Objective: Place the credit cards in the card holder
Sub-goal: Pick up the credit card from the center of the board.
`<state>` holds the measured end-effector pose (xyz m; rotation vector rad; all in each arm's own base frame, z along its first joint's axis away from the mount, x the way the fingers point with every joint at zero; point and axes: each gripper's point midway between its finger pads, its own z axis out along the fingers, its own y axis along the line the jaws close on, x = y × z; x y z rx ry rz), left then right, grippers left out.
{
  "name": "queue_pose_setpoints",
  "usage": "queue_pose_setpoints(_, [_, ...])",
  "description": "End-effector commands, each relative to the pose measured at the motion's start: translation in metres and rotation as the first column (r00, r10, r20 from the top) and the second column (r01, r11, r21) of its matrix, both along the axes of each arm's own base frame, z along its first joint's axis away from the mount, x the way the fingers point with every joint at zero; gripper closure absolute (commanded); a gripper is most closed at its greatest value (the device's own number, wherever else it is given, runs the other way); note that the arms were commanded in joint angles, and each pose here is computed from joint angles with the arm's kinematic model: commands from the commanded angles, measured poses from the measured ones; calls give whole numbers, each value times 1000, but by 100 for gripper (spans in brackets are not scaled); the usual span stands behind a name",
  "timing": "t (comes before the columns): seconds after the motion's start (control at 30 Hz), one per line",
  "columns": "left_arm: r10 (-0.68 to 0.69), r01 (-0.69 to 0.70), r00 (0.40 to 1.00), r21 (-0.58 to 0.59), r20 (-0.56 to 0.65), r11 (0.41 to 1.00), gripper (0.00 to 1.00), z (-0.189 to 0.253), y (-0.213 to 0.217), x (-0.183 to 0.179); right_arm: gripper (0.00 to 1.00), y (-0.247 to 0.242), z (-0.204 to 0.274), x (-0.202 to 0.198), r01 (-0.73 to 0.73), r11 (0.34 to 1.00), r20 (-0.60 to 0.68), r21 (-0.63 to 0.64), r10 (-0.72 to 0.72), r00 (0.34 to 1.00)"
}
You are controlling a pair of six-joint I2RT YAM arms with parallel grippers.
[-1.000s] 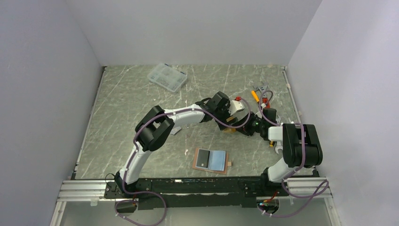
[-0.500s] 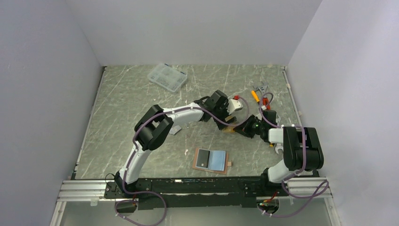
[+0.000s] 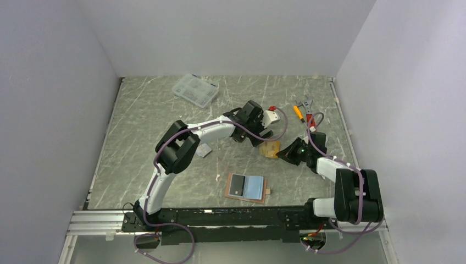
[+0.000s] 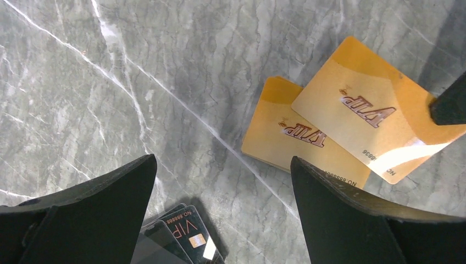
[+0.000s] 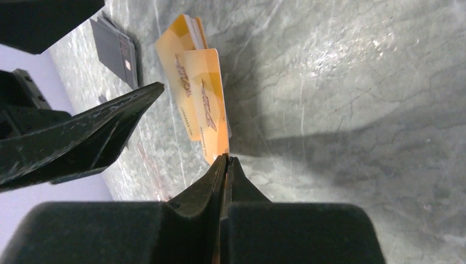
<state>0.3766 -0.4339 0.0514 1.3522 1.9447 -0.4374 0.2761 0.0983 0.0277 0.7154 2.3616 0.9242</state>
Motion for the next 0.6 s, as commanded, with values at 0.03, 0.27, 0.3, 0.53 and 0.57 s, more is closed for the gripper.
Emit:
queue_pose_setpoints(0.03, [5,-3,1000,-60,31,998,1,46,-2,1,100,1,19,-6,-23,1000,60,-7,24,998])
queue_pose_setpoints(0.27, [24,-72,974,-205,-227,976,1,106,26,-15,100,11,63,-8,-70,997,193,33,62,979])
queue_pose_setpoints(0.3, [15,-84,961,-241,-275,967,1,119,31,-20,100,12,68,-9,-76,996,203,39,66,977])
queue_pose_setpoints(0.53, [-236,-202,704,-509,-669,837,1,158,58,-79,100,27,115,-17,-155,981,324,115,110,940])
queue_pose_setpoints(0.57, [-281,-205,681,-545,-676,813,1,163,59,-85,100,30,123,-18,-170,977,346,129,117,931])
